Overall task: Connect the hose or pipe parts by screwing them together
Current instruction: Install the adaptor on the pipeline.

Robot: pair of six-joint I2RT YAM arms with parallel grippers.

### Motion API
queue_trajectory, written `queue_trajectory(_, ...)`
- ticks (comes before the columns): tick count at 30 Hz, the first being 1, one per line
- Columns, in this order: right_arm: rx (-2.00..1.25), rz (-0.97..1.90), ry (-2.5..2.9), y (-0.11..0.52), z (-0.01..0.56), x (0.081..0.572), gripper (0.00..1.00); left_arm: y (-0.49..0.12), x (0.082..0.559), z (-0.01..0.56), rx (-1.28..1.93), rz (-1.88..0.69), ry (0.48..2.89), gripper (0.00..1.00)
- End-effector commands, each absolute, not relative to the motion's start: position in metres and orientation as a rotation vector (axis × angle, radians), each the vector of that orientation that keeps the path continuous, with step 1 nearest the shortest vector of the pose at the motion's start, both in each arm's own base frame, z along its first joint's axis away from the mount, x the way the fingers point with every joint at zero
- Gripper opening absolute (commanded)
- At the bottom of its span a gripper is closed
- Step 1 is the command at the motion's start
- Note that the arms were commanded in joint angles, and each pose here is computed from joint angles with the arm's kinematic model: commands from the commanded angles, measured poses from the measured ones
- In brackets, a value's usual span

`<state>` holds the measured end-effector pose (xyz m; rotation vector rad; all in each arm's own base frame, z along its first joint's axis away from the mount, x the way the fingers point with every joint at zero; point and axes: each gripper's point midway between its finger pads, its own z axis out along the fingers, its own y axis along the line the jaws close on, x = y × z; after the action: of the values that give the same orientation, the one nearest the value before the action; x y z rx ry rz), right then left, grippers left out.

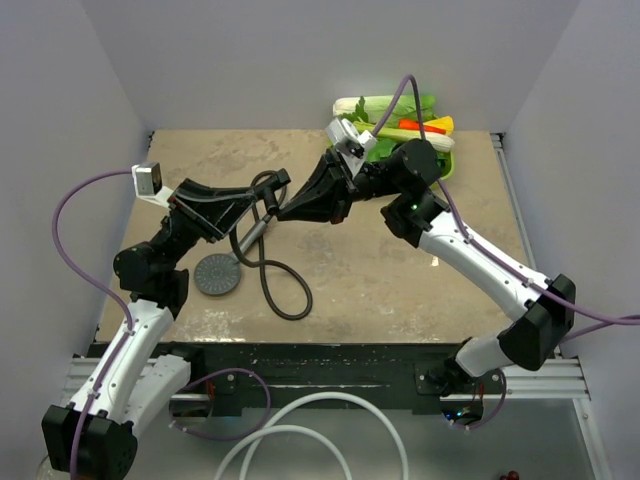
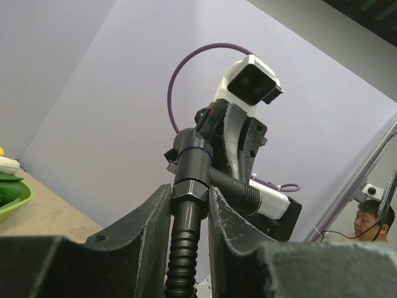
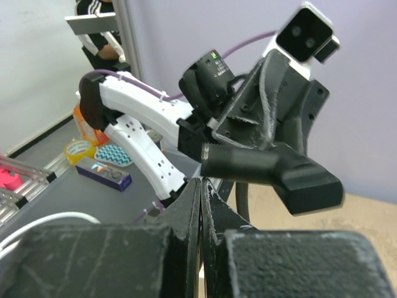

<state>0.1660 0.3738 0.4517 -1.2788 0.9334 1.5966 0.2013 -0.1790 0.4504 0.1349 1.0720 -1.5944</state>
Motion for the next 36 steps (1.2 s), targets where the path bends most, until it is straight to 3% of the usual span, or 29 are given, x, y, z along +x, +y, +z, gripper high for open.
queue_trajectory(1, -1.244, 1.596, 0.835, 0.373, 0.484, 0.151, 0.00, -0.169, 0.196, 0.478, 0.157, -1.539, 0.957, 0.00)
queue_trajectory(26, -1.121, 1.230, 0.961, 0.419, 0.514, 0.207, 0.00, -0.174, 0.185, 0.474, 0.193, -1.579, 0.973, 0.00)
queue_trajectory(36, -1.151, 1.063, 1.126, 0.425, 0.497, 0.229, 0.00, -0.176, 0.175, 0.474, 0.234, -1.590, 0.960, 0.00)
